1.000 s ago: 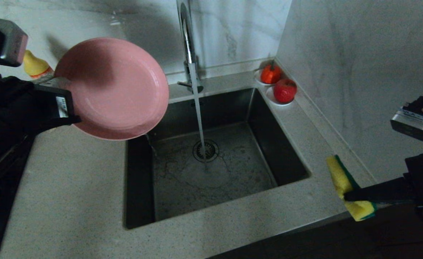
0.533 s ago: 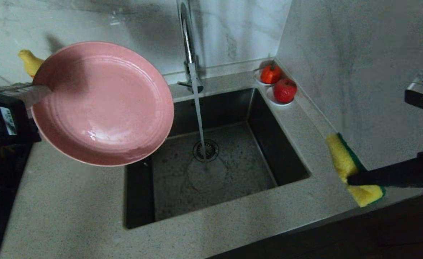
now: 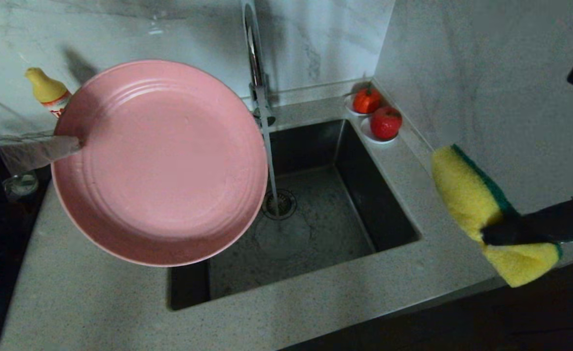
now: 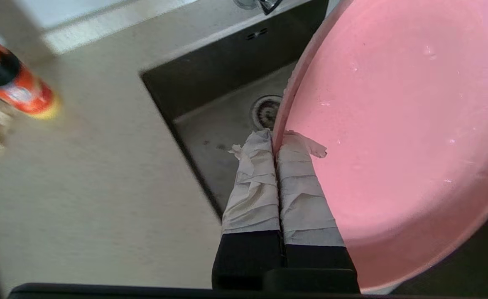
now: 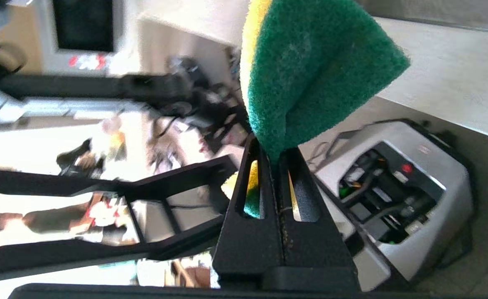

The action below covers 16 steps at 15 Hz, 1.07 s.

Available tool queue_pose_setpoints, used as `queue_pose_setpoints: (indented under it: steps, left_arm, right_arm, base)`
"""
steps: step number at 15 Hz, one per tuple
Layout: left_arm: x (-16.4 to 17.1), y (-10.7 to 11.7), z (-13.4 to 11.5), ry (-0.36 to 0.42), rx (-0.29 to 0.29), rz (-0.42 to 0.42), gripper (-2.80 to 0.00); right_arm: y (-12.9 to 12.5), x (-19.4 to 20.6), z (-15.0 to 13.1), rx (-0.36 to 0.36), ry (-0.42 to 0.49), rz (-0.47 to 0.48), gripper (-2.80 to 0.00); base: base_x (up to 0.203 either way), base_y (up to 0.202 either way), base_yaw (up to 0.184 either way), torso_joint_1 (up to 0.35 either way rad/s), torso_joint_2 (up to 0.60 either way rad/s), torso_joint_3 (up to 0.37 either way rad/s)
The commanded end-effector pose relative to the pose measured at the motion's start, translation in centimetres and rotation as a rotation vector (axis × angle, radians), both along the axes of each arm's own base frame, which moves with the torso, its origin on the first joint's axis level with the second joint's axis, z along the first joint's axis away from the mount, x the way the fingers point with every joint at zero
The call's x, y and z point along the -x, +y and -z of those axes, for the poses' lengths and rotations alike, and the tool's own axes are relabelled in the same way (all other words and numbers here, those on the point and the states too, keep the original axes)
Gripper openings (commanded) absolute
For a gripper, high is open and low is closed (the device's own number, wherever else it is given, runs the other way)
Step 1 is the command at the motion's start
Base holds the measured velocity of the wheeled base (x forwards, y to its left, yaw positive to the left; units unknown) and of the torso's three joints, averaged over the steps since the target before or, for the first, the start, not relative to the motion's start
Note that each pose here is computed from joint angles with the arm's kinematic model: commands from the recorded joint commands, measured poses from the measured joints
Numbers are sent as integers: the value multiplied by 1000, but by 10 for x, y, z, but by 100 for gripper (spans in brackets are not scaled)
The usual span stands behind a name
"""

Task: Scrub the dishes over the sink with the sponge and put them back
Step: Wash the plate, then wipe the plate

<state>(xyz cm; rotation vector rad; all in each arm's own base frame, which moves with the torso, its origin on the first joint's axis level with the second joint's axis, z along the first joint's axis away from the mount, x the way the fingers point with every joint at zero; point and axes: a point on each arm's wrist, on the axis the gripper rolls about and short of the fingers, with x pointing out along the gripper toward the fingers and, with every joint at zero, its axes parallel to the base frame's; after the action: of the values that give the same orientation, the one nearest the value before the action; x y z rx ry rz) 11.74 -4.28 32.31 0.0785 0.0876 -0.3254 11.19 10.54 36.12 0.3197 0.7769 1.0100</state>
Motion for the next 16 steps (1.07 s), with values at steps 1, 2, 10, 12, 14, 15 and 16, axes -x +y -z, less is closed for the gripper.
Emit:
queue_pose_setpoints:
  steps: [1, 2, 10, 12, 14, 15, 16]
  left_arm:
    - [-3, -3, 1, 23, 43, 11, -280]
    - [-3, -4, 0, 24, 59, 26, -280]
    - [4, -25, 10, -1, 46, 202, -280]
    - [3, -28, 13, -8, 20, 214, -280]
    - [-4, -32, 14, -47, 15, 206, -280]
    - [-11, -36, 17, -53, -3, 182, -280]
    - [-17, -39, 21, -58, -18, 147, -280]
  right_arm:
    - [16, -5, -5, -9, 15, -76, -280]
    - [22, -6, -9, -23, 19, -118, -280]
    - [86, -17, -15, -18, 69, -317, -280]
    - [102, -22, -10, -6, 81, -337, -280]
    - [117, -28, 0, 18, 103, -352, -280]
    - [123, -31, 4, 29, 115, -354, -280]
    - [130, -35, 10, 41, 127, -354, -280]
  base:
    - [0, 0, 0, 0, 0, 0]
    - [0, 0, 0, 0, 0, 0]
    - [0, 0, 0, 0, 0, 0]
    - [0, 0, 0, 0, 0, 0]
    - [0, 0, 0, 0, 0, 0]
    - [0, 0, 0, 0, 0, 0]
    - [0, 0, 0, 0, 0, 0]
